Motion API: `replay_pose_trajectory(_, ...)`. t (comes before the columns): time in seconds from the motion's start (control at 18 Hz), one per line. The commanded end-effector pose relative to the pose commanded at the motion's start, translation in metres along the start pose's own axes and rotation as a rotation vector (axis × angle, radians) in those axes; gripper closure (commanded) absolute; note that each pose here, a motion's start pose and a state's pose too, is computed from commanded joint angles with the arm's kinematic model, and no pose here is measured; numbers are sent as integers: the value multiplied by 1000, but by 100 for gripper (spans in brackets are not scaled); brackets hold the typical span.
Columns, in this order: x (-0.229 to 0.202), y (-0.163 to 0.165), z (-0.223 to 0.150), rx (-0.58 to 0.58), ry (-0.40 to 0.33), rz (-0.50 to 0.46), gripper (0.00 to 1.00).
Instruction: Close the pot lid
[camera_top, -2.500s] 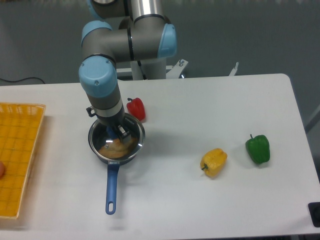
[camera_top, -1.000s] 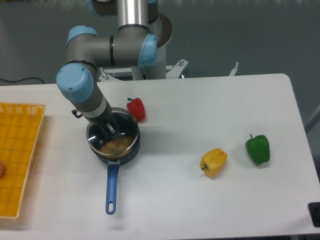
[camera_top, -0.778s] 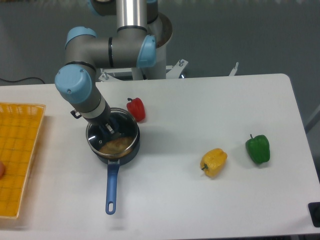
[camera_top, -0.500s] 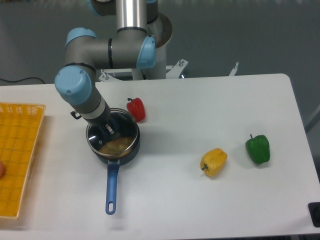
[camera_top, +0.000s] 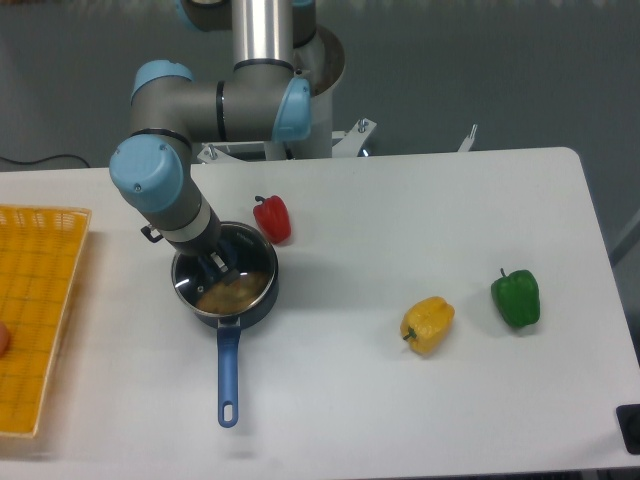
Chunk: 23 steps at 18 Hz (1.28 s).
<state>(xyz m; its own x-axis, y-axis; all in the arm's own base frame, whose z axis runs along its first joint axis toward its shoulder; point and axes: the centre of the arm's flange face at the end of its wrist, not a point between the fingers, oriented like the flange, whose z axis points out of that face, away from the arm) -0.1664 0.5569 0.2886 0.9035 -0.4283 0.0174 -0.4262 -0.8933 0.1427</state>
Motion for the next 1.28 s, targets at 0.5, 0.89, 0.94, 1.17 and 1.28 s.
replay_pose_trajectory(0.5,0,0,0,1,1,6,55)
replay_pose_trajectory(0.89,-4,1,0,-20,-14,12,8)
replay_pose_trajectory(0.94,-5,1,1,-20,-14,12,6)
replay_pose_trajectory(1.17,-5,0,2,-20,-12,9,1)
replay_pose_trajectory(1.28,-5,0,2,-18,-11,9,1)
